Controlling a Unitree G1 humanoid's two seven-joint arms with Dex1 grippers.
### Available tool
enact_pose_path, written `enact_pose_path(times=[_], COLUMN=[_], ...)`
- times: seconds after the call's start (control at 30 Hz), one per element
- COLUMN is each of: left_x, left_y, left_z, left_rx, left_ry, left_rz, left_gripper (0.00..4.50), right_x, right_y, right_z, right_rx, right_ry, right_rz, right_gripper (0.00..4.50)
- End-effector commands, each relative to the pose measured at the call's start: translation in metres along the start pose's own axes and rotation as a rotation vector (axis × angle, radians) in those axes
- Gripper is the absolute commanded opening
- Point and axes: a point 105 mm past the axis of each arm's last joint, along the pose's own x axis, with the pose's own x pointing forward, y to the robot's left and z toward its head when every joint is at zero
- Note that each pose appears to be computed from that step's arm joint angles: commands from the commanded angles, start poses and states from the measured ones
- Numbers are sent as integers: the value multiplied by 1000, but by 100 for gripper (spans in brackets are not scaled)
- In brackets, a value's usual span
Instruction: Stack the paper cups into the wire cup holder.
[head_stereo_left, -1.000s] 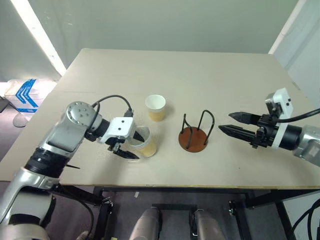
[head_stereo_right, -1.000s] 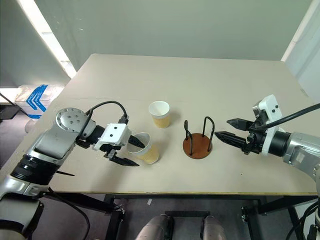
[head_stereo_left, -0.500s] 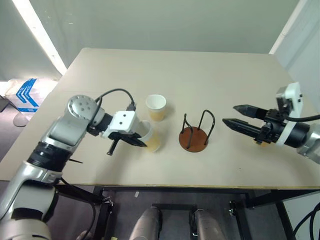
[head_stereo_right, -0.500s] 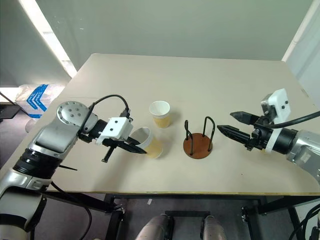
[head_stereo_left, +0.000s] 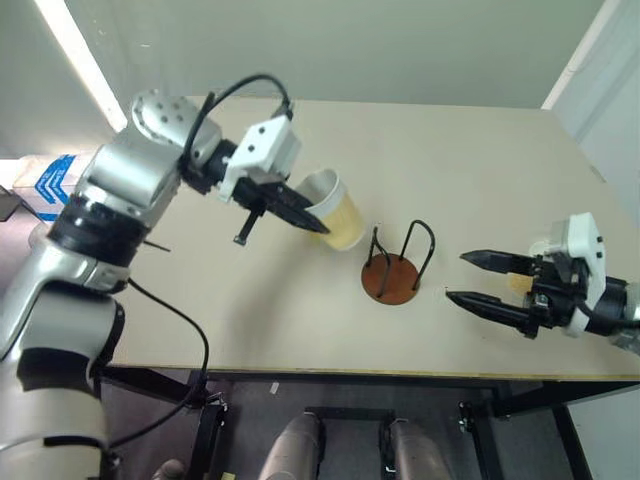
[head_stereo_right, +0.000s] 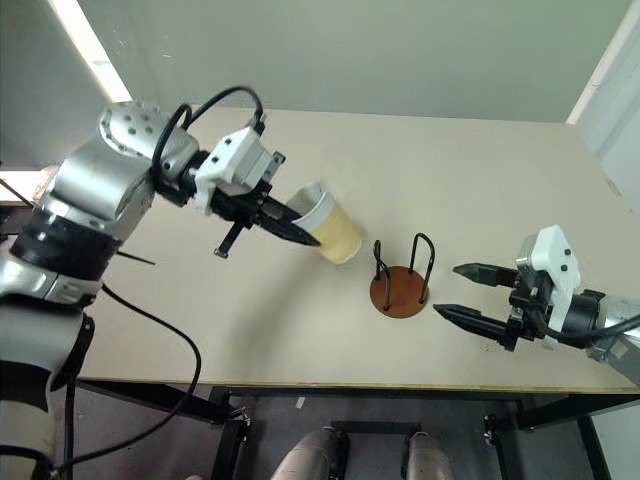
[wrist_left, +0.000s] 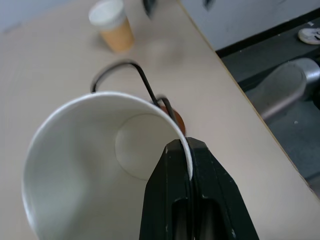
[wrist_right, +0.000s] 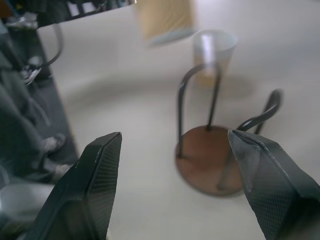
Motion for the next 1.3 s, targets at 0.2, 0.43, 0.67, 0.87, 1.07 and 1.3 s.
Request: enact_pose_path(times=[0.2,0.43,0.67,0.87,1.07,1.3], left_x=[15,45,64,61,58,80], left_y=[26,35,42,45,50,45], left_z=[24,19,33,48,60,50], left_rx=[130,201,245,277,279,282], left_ry=[-9,43,7,-24,-56,-26], left_rz=[-68,-136,-161,-151,-132,-196], left_gripper=[2,2,2,2,2,2], right_x=[-4,-12,-20,-25,-30,-40], right_y=[-9,-13,-8,-4,-5,-9], right_z=[26,26,25,23,21,19], right_rx=[-93,-73,-57,-43,-34,-33], right_ry=[-56,-50,-56,-57,-57,-43], right_rz=[-91,-175,-218,-241,-264,-297], right_gripper=[360,360,360,360,360,360])
